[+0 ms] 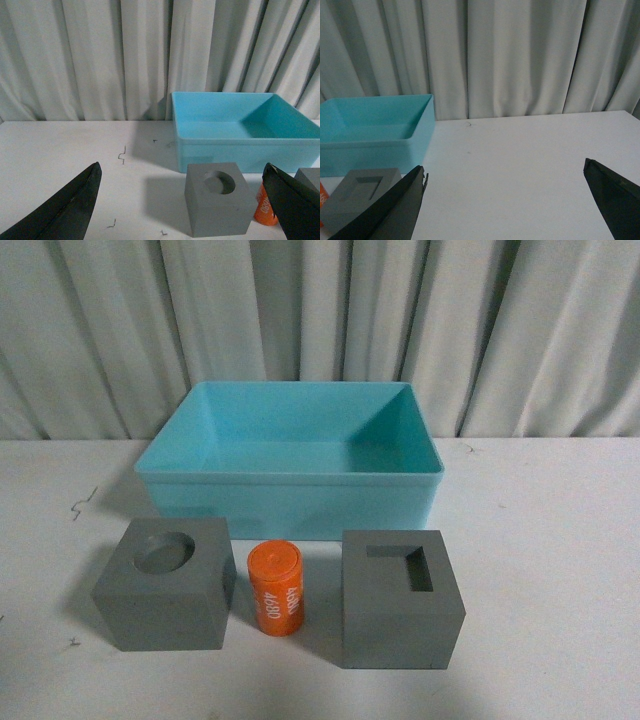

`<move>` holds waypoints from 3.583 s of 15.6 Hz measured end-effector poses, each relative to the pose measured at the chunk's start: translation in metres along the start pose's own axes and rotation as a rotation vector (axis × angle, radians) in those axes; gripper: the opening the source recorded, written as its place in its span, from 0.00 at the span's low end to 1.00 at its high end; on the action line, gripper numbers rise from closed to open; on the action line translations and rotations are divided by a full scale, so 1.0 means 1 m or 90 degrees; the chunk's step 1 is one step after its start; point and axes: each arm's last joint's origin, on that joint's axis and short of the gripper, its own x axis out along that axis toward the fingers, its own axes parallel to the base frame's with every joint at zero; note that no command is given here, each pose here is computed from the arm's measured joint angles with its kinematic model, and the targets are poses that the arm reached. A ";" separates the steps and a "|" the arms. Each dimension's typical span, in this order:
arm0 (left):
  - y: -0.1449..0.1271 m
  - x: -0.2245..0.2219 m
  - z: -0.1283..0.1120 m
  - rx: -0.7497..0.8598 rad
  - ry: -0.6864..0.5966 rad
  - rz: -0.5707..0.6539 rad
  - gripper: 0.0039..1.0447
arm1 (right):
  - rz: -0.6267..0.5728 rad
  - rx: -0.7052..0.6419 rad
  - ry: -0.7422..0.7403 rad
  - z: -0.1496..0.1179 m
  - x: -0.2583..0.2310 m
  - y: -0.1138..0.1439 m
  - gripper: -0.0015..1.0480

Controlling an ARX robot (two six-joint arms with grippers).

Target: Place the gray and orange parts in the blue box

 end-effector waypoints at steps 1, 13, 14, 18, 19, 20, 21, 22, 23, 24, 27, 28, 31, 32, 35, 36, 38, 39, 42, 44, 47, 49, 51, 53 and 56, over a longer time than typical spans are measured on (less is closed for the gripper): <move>0.000 0.000 0.000 0.000 0.000 0.000 0.94 | 0.000 0.000 0.000 0.000 0.000 0.000 0.94; 0.000 0.000 0.000 0.000 0.000 0.000 0.94 | 0.000 0.000 0.000 0.000 0.000 0.000 0.94; 0.000 0.000 0.000 0.000 0.000 0.000 0.94 | 0.000 0.000 0.000 0.000 0.000 0.000 0.94; 0.000 0.000 0.000 0.000 -0.001 0.000 0.94 | -0.148 0.063 0.279 0.011 0.022 -0.015 0.94; 0.000 0.000 0.000 0.000 0.000 0.000 0.94 | -0.148 0.070 0.255 0.028 0.039 -0.022 0.94; 0.000 0.000 0.000 0.000 0.000 0.000 0.94 | -0.103 0.057 0.226 0.045 0.059 -0.024 0.94; 0.000 0.000 0.000 0.000 0.000 0.000 0.94 | -0.052 0.032 0.204 0.059 0.084 -0.022 0.94; 0.000 0.000 0.000 0.000 0.000 0.000 0.94 | 0.007 0.012 0.224 0.056 0.106 -0.011 0.94; 0.000 0.000 0.000 0.000 0.000 0.000 0.94 | 0.052 -0.006 0.251 0.044 0.121 0.003 0.94; 0.000 0.000 0.000 0.000 0.000 0.000 0.94 | 0.067 -0.013 0.265 0.037 0.127 0.011 0.94; 0.000 0.000 0.000 0.000 0.000 0.000 0.94 | 0.124 -0.032 0.300 0.013 0.150 0.053 0.94; 0.000 0.000 0.000 0.000 0.000 0.000 0.94 | 0.162 -0.023 0.333 -0.002 0.160 0.087 0.94; 0.000 0.000 0.000 0.000 0.000 0.000 0.94 | 0.158 -0.002 0.397 -0.029 0.165 0.110 0.94; 0.000 0.000 0.000 0.000 0.000 0.000 0.94 | 0.153 0.000 0.406 -0.035 0.167 0.114 0.94; 0.000 0.000 0.000 0.000 0.000 0.000 0.94 | 0.149 0.009 0.413 -0.039 0.178 0.128 0.94; 0.000 0.000 0.000 0.000 0.000 0.000 0.94 | 0.150 0.015 0.415 -0.040 0.183 0.132 0.94; 0.000 0.000 0.000 0.000 0.000 0.000 0.94 | 0.139 0.028 0.432 -0.047 0.191 0.138 0.94; 0.000 0.000 0.000 0.000 0.000 0.000 0.94 | 0.127 0.031 0.442 -0.051 0.195 0.139 0.94; 0.000 0.000 0.000 0.000 0.000 0.000 0.94 | 0.108 0.054 0.459 -0.060 0.205 0.144 0.94; 0.000 0.000 0.000 0.000 0.000 0.000 0.94 | 0.100 0.063 0.473 -0.067 0.209 0.146 0.94; 0.000 0.000 0.000 0.000 0.000 0.000 0.94 | 0.088 0.074 0.494 -0.079 0.213 0.148 0.94; 0.000 0.000 0.000 0.000 0.000 0.000 0.94 | 0.088 0.082 0.494 -0.081 0.214 0.148 0.74; 0.000 0.000 0.000 0.000 0.000 0.000 0.94 | 0.090 0.088 0.490 -0.081 0.214 0.149 0.49; 0.000 0.000 0.000 0.000 0.000 0.000 0.94 | 0.090 0.090 0.488 -0.079 0.208 0.146 0.27; 0.000 0.000 0.000 0.000 0.000 0.000 0.94 | 0.150 0.082 0.190 0.090 0.204 0.102 0.18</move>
